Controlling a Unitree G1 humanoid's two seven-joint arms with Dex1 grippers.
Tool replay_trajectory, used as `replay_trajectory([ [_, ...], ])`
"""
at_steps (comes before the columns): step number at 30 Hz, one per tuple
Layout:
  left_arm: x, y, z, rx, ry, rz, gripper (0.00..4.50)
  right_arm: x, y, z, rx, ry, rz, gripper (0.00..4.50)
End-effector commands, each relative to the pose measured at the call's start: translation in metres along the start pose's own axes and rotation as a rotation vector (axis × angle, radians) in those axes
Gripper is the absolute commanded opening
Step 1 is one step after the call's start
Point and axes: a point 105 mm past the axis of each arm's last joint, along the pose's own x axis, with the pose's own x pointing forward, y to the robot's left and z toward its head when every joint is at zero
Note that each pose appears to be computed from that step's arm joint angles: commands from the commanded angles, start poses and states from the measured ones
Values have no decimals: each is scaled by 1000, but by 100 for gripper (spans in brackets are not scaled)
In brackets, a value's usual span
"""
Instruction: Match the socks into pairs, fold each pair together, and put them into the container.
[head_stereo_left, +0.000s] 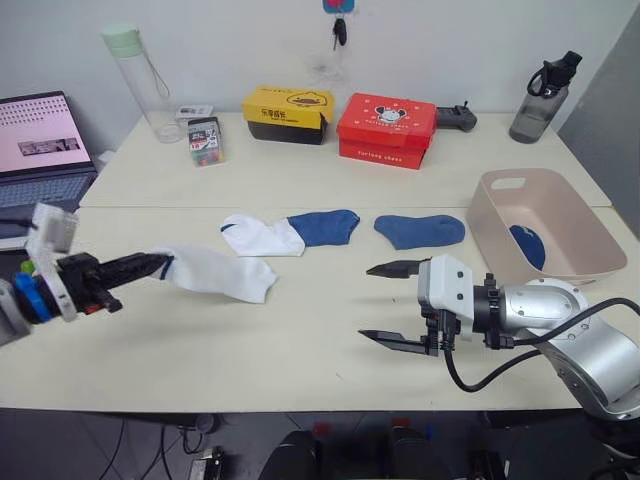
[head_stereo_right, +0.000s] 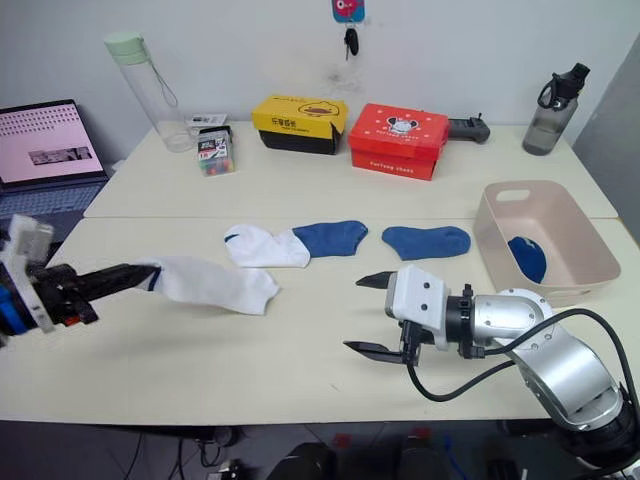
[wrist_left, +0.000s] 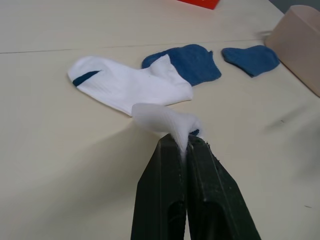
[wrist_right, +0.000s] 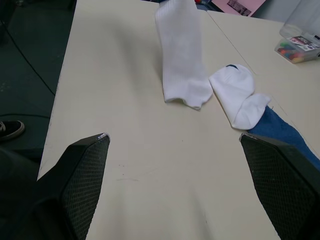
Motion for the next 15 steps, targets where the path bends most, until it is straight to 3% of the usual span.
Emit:
replay_trajectory([
  [1, 4, -28, 19, 30, 21, -130, 1, -3, -2, 10, -42, -29, -2, 450],
  [4, 39, -61, 20, -4, 15, -321, 1, -11, -7, 10, -44, -12, -24, 450],
  [10, 109, -105, -11, 24, 171, -552, 1, -24, -13, 7, -48, 48, -61, 450],
  [15, 132, -124, -24, 39, 214, -666, 1, -27, -10, 5, -48, 73, -79, 450],
])
